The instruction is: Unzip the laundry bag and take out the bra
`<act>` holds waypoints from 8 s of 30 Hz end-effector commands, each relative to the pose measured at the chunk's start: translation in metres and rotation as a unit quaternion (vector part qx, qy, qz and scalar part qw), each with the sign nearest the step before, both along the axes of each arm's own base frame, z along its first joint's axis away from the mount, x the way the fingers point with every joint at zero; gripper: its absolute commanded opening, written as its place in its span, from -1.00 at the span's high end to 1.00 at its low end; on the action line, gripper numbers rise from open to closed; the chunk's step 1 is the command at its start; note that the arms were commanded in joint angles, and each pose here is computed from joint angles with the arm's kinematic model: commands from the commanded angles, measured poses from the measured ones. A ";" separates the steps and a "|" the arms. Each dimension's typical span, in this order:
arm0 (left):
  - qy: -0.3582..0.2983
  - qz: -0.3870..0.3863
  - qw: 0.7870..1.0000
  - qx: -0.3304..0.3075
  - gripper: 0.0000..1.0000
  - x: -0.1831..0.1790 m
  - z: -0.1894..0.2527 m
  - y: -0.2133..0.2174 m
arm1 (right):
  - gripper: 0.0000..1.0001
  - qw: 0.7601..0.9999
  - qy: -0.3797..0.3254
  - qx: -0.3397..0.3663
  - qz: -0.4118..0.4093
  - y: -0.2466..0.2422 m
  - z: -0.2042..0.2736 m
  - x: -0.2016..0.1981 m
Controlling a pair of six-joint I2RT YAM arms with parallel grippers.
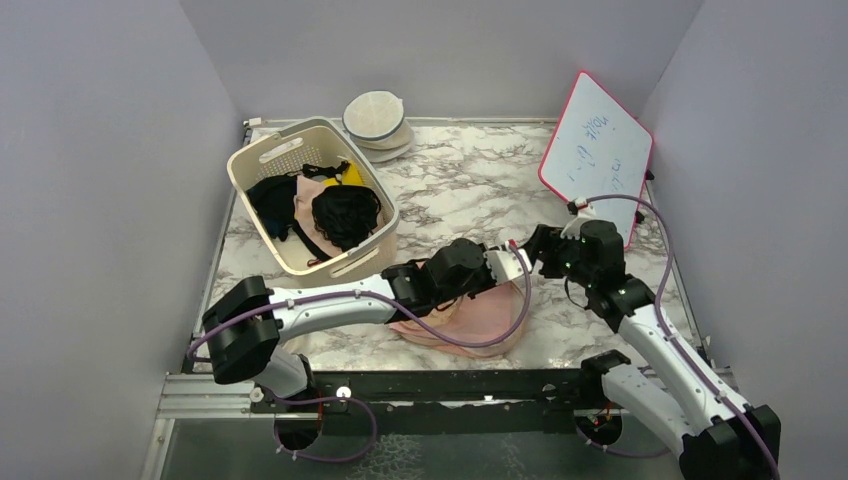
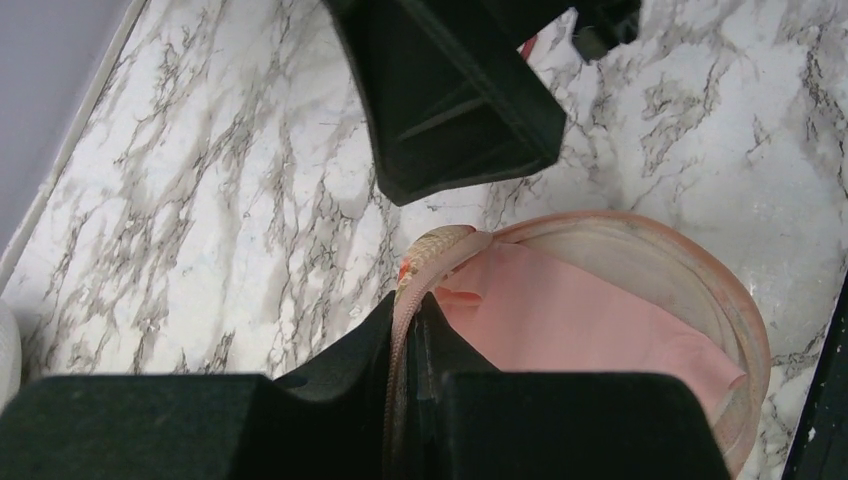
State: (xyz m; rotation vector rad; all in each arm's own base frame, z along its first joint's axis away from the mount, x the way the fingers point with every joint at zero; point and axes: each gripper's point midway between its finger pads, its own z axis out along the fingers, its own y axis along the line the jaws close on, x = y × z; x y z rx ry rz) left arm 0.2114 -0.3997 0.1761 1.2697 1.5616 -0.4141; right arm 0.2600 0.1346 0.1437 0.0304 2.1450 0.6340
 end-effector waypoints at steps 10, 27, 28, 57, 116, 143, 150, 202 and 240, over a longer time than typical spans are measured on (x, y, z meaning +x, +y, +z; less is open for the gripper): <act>0.020 0.024 0.999 -0.030 0.82 0.017 0.015 -0.009 | -0.55 0.989 0.030 0.096 0.109 0.033 0.023 -0.056; 0.035 0.011 0.999 -0.033 1.00 0.017 0.014 -0.016 | -0.55 0.948 0.091 0.261 0.160 0.074 -0.017 -0.088; 0.035 0.010 0.999 -0.032 1.00 0.017 0.014 -0.016 | -0.55 0.946 0.091 0.271 0.153 0.076 -0.017 -0.087; 0.027 0.023 0.997 -0.071 0.34 0.016 0.046 -0.008 | 0.23 0.904 0.122 0.406 -0.054 0.124 -0.024 -0.036; -0.063 0.163 0.977 -0.123 -0.44 0.040 0.089 0.063 | -0.88 0.990 0.140 0.028 0.005 0.003 -0.102 0.008; -0.059 0.161 0.979 -0.114 -0.45 0.038 0.086 0.060 | -0.47 0.970 0.220 0.069 -0.073 -0.017 -0.102 -0.035; -0.060 0.161 0.979 -0.111 -0.45 0.038 0.083 0.059 | -0.11 0.960 0.252 0.099 -0.067 -0.009 -0.121 -0.054; 0.228 0.258 0.918 -0.199 -0.80 -0.019 -0.013 0.097 | -1.00 0.996 -0.020 0.047 -0.069 -0.033 -0.033 -0.007; 0.392 0.365 0.822 -0.193 0.26 -0.010 -0.113 0.129 | -0.90 0.998 -0.037 0.051 -0.007 -0.018 -0.042 -0.011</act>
